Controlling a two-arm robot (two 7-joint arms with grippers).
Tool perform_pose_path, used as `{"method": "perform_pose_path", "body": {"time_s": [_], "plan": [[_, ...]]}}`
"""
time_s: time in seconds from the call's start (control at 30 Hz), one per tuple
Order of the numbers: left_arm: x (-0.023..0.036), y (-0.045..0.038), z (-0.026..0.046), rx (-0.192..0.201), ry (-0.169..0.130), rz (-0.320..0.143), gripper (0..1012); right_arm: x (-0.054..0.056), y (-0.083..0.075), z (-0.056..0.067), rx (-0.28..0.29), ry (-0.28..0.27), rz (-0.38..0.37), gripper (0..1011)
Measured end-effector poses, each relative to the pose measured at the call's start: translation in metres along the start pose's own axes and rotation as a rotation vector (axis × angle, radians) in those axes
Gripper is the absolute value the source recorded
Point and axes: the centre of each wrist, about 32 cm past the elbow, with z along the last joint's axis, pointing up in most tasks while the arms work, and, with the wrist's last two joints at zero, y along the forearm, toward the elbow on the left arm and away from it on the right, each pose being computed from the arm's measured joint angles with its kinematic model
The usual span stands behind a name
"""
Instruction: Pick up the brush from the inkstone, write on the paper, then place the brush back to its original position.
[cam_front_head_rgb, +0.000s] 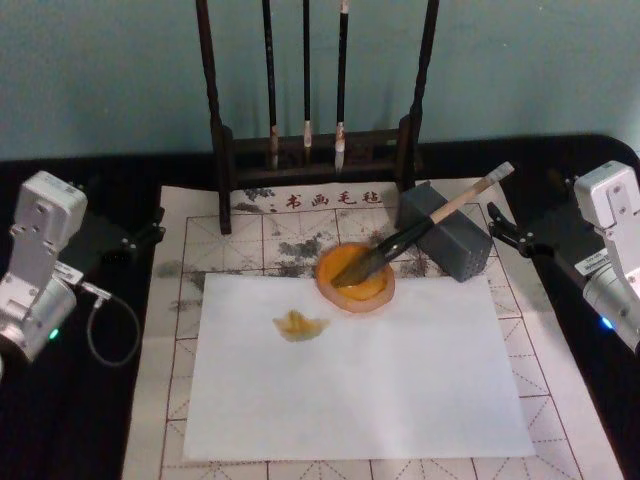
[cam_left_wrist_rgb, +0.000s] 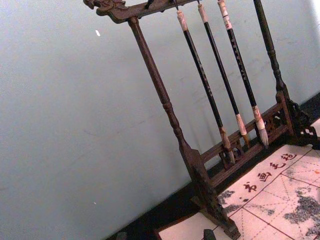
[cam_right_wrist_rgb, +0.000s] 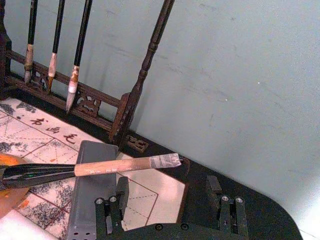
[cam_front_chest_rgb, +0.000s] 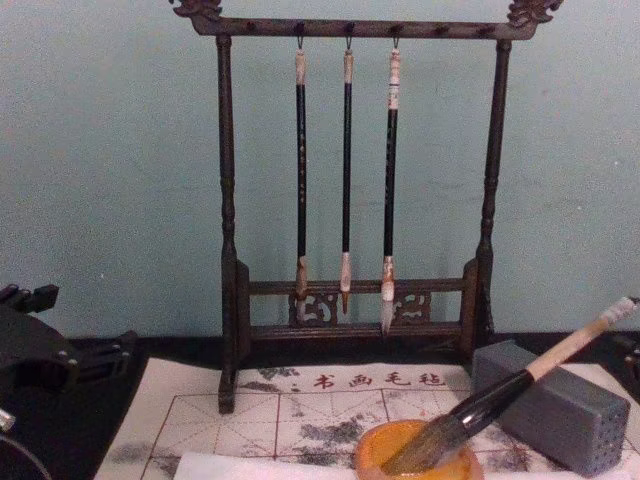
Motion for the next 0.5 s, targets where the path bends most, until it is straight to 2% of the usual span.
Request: {"method": "perform_pose_path", "body": {"time_s": [0.5], "plan": [[0.0,0.0,0.0,0.0,0.0,0.0,1001,0.0,0.0,0.0,0.0,0.0,0.0,1000]]}}
